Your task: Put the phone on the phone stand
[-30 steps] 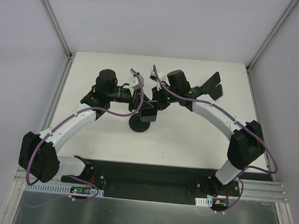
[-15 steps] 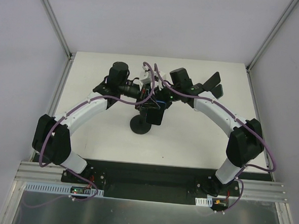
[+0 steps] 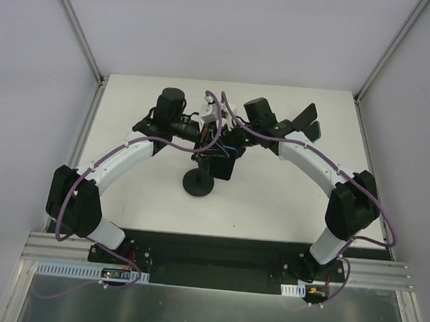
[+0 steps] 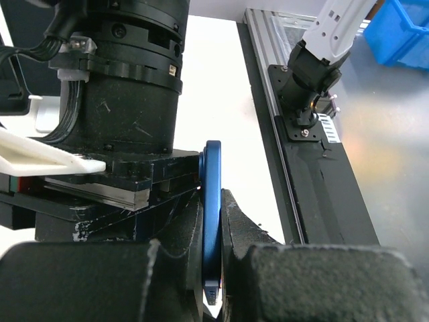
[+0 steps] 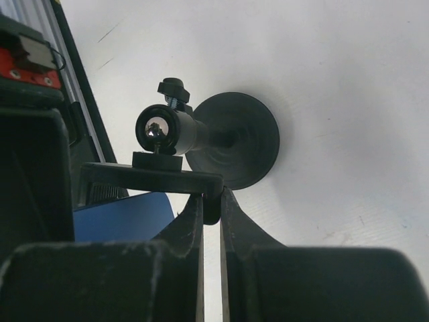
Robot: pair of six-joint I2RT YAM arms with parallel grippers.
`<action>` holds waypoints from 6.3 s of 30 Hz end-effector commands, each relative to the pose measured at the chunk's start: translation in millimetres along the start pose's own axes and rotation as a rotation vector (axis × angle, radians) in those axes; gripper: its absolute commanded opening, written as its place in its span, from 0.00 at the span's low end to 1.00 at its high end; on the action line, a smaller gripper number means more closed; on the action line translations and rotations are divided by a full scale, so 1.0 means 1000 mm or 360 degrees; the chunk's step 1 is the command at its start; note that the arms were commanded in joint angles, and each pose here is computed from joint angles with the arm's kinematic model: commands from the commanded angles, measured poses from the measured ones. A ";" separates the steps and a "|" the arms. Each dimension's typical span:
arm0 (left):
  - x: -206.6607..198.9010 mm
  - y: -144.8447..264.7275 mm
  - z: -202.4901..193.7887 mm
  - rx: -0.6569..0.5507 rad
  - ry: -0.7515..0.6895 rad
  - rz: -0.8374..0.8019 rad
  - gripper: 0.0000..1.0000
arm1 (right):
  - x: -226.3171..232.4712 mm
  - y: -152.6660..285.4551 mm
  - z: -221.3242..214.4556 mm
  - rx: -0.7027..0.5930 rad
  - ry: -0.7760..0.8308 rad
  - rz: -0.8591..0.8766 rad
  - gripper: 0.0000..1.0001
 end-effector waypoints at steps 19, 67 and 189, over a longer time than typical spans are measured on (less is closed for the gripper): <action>0.008 0.044 0.001 -0.0191 -0.0290 0.0815 0.00 | 0.012 0.024 0.025 -0.0202 0.0073 -0.0059 0.00; -0.068 0.017 -0.004 -0.0119 -0.0405 0.0287 0.00 | 0.112 0.105 -0.059 -0.0194 0.0023 -0.0447 0.86; -0.113 0.068 -0.014 -0.0438 -0.0591 0.0389 0.54 | -0.016 0.213 -0.093 0.0052 -0.0696 -0.1757 0.01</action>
Point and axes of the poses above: each gripper's point midway between its finger pads, its own y axis back along the fingers, its own x axis along the line the jaws close on, z = x × y, the point moved 9 cm from there along y, back along the fingers, and after that the axes turned 15 degrees about y, right-handed, at the moved point
